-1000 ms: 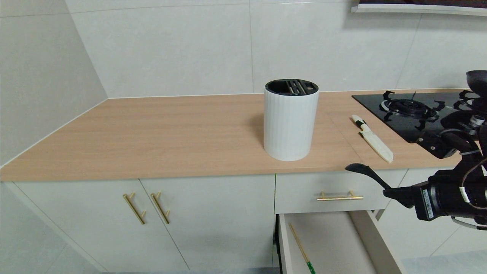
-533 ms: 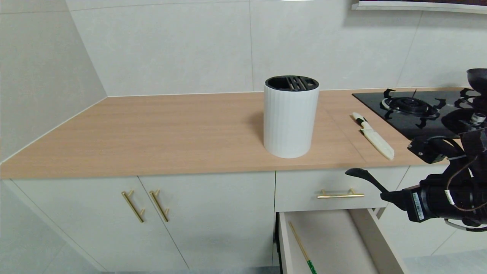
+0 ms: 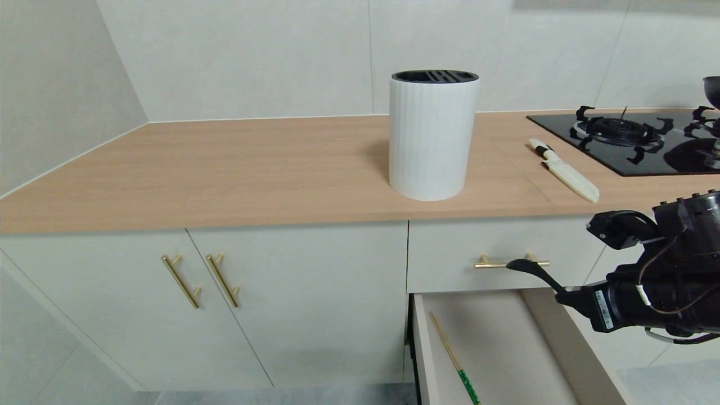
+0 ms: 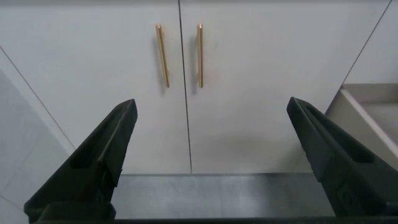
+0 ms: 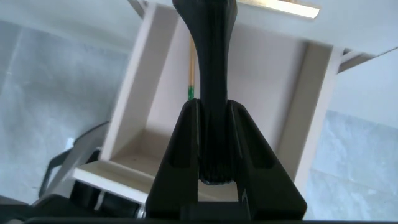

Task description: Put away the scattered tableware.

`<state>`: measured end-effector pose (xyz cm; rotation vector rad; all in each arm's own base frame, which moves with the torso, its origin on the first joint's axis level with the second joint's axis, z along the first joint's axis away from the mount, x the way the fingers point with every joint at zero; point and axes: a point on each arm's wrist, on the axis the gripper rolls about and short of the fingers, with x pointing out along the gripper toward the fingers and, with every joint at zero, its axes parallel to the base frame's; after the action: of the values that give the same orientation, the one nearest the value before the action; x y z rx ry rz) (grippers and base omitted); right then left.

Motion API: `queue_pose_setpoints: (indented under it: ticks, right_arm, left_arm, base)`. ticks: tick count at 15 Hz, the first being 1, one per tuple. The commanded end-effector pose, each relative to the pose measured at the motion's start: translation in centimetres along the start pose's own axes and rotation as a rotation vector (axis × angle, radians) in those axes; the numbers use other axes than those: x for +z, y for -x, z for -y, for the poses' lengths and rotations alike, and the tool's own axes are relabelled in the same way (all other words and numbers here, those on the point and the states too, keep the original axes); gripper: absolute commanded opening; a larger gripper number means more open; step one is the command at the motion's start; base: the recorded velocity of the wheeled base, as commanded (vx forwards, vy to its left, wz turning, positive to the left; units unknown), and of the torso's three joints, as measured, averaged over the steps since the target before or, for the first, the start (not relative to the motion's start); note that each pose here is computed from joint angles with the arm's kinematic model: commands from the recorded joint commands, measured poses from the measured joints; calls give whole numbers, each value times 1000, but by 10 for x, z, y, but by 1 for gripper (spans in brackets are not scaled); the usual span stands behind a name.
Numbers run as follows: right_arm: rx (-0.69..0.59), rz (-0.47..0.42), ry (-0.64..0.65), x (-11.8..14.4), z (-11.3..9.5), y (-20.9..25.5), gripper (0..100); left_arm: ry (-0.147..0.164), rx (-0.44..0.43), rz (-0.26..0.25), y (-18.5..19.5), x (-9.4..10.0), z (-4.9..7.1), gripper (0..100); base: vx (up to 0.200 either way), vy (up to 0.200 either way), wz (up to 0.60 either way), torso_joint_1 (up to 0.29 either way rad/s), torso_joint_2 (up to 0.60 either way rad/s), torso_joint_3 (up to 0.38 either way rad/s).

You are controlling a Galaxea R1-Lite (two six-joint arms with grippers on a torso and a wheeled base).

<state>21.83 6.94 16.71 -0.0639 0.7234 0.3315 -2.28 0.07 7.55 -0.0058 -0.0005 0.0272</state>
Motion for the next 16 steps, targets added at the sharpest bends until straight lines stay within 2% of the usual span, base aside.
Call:
queue_pose_setpoints:
  ticks: [1,10,16]
  right_arm:
    - [-2,-31,-4,-2,1,-12,0]
    - [-6,-44,-8,-3,2,-19,0]
    - [-6,-60,-12,-4,3,-25,0]
  left_arm:
    - [0,0,0,0,0,0,100]
    - [0,0,0,0,0,0,100]
    - [0,0,1,0,0,0,100]
  base:
    - [0,0,0,-178,466,286]
    - [0,0,0,-140,449,302]
    - [0,0,0,-13,62,40]
